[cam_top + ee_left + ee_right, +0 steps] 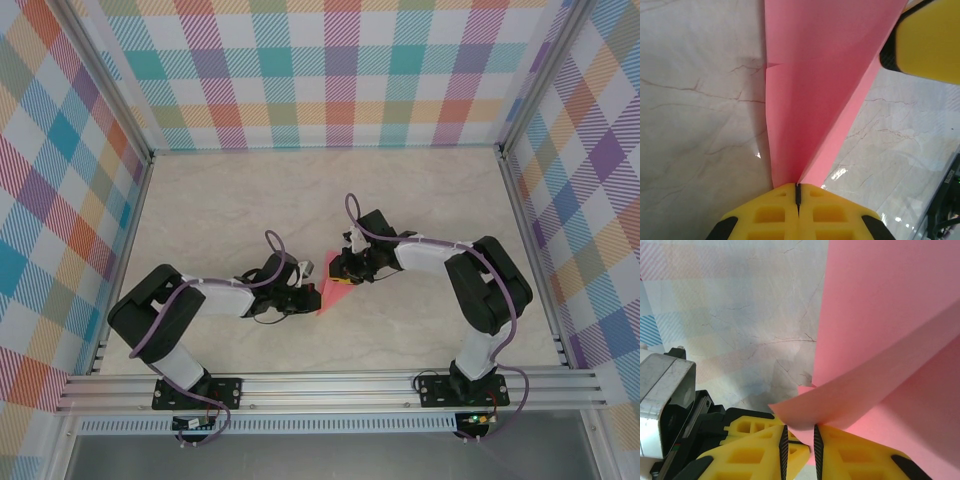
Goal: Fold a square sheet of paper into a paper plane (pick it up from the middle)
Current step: Fourth fold the wing at the center of the table.
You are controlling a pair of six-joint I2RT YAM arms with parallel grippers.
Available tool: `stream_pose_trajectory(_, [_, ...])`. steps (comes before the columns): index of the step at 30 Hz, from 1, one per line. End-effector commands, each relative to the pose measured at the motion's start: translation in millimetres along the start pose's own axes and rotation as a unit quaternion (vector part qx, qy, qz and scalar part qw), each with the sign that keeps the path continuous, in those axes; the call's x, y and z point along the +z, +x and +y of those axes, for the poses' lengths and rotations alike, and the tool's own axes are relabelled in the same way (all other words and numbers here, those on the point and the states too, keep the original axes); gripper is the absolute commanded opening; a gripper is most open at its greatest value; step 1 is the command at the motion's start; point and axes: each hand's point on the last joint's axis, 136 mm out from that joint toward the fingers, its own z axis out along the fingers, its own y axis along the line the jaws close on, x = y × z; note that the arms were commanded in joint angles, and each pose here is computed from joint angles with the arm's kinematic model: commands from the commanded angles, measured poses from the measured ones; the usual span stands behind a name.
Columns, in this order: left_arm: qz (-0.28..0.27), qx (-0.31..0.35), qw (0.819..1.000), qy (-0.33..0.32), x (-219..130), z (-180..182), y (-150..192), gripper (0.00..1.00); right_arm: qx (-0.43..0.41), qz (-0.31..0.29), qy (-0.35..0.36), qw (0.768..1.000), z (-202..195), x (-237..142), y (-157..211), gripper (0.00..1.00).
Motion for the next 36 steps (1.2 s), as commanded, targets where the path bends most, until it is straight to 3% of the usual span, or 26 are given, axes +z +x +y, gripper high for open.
stream_pose_trajectory(1, [0.011, -0.032, 0.999, 0.008, 4, 7, 0, 0.00, -0.005, -0.001, -0.005, 1.000, 7, -4, 2, 0.23])
stream_pose_trajectory(36, [-0.008, -0.061, 0.997, -0.044, -6, 31, 1, 0.02, 0.002, 0.019, 0.018, 1.000, -11, 26, -14, 0.21])
